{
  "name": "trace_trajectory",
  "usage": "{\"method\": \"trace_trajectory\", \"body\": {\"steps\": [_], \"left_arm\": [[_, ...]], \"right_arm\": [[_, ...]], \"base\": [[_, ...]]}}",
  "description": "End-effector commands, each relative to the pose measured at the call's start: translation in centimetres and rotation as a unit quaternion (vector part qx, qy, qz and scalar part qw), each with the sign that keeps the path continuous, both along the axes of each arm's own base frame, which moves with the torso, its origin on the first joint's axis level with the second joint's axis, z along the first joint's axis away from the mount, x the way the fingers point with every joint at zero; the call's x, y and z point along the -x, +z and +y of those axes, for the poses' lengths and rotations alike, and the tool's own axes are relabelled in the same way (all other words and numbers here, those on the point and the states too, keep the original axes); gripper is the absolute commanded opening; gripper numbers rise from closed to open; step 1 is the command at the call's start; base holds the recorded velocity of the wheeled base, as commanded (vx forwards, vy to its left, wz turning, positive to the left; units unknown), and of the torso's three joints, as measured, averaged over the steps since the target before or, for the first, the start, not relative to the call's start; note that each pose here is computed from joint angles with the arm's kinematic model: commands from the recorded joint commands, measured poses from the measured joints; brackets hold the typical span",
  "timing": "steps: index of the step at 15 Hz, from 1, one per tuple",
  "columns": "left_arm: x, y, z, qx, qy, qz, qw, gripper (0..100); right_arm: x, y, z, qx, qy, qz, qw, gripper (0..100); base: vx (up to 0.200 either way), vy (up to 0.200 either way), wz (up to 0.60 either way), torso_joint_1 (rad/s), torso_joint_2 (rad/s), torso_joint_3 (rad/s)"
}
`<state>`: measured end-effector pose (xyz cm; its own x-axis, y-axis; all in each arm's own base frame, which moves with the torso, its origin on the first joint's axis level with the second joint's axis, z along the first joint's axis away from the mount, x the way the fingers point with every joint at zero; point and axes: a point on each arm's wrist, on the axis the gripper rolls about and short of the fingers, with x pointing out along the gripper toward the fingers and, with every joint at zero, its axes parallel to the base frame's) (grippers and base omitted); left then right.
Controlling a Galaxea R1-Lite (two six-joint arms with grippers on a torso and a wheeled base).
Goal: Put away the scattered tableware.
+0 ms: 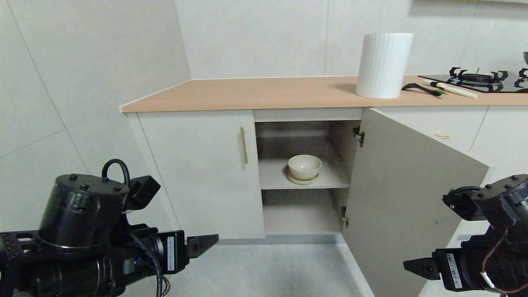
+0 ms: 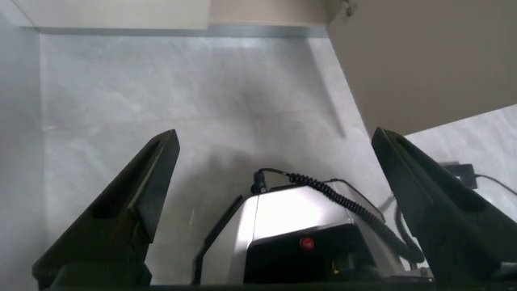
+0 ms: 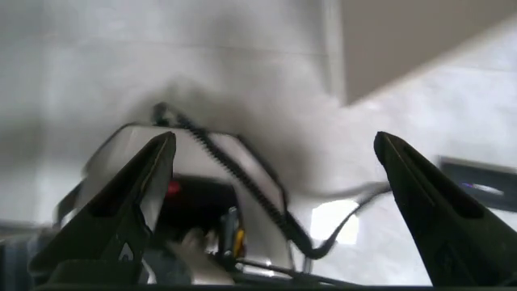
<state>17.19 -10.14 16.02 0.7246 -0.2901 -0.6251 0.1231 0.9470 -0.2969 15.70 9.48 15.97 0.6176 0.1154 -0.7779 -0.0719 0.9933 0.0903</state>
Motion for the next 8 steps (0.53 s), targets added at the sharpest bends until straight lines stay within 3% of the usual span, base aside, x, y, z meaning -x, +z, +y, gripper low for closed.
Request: {"method": "trace_trajectory", "body": {"steps": [1,2,8], "left_arm": [[0.0,0.0,0.0,0.000,0.000,0.000,1.0000,100],[0.0,0.0,0.0,0.000,0.000,0.001,1.0000,100],[-0.1,-0.1,0.0,0.000,0.000,0.001,1.0000,100]], "right_arm": [[-0.6,-0.5,-0.2,0.015,-0.016,0.008,1.000,100],[-0.8,-0.5,-0.6,0.023,-0.021,0.006,0.999,100],[-1.6,0.3,-4.4,0.084,-0.083,-0.021,0.993,100]], "base": [[0.000,-0.200,0.00,0.007,0.01,-0.002],[0.000,-0.200,0.00,0.002,0.00,0.002],[0.000,0.000,0.00,0.000,0.00,0.000]]}}
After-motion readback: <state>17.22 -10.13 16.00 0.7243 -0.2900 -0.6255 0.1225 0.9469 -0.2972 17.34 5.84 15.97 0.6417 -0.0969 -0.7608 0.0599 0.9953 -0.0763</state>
